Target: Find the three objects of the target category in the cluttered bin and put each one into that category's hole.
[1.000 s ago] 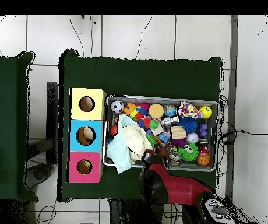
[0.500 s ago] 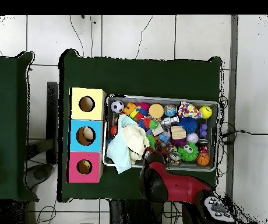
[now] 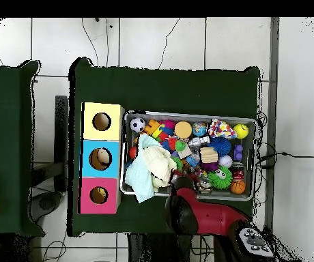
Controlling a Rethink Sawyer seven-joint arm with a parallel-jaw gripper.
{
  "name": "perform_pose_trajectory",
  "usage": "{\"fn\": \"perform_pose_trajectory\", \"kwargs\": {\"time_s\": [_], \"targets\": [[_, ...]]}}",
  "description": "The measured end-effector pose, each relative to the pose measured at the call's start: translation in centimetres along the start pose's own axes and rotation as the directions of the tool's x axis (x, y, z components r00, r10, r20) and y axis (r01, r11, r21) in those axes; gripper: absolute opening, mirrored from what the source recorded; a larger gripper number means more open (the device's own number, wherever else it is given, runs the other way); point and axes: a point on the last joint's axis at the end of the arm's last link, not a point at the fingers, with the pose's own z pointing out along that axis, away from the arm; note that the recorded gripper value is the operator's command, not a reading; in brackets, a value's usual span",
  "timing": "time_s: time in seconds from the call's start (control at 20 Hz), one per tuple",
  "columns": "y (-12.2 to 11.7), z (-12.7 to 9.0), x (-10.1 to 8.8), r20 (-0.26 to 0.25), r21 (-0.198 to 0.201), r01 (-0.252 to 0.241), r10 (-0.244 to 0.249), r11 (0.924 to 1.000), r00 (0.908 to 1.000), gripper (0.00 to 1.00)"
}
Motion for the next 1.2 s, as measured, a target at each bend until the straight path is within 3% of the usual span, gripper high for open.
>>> {"fn": "perform_pose_trajectory", "kwargs": {"time_s": [0.3,0.55,1.2], "targets": [[-0.8,0.9,-0.5,0.054,0.016,0.021,-0.022,0.9997,0.9983,1.00],[-1.3,2.1,-0.5,0.069,0.023,0.030,-0.032,0.9993,0.9971,1.00],[-2.5,3.7,-0.2,0.042,0.063,0.031,-0.033,0.9976,0.9986,1.00]]}}
